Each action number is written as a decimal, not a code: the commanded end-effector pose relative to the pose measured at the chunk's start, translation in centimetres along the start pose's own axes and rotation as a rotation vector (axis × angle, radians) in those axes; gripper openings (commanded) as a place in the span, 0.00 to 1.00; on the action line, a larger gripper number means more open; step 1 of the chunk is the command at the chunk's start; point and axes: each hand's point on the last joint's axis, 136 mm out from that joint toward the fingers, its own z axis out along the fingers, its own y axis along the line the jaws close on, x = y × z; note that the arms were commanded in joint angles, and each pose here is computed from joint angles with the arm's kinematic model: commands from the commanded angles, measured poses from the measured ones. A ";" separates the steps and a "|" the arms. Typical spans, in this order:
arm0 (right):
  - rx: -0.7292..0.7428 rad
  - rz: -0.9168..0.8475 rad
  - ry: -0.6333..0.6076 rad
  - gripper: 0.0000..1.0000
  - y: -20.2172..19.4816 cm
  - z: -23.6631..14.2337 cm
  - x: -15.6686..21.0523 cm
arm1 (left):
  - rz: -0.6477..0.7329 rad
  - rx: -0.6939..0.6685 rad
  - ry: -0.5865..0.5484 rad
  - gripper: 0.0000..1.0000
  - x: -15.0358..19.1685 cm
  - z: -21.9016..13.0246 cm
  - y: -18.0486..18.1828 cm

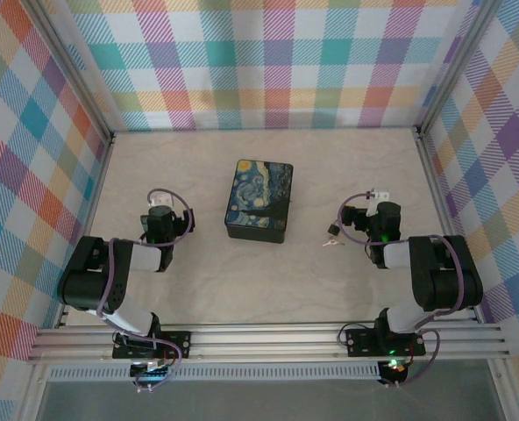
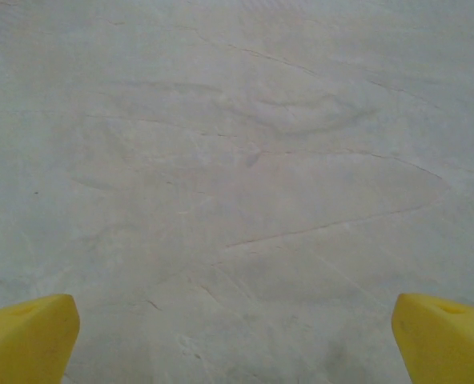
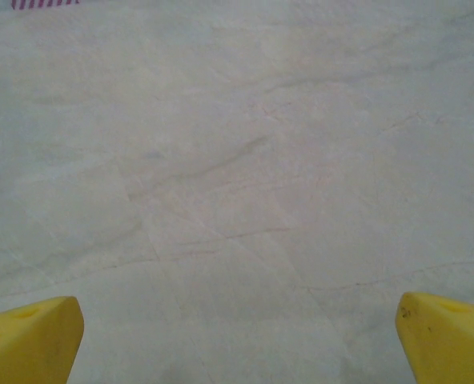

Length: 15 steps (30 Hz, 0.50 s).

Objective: Unlock the padlock with the key

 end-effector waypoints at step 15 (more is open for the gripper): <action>-0.016 -0.015 -0.083 1.00 0.2 -0.2 -2.4 | 0.004 0.108 -0.068 1.00 -2.3 0.1 -1.3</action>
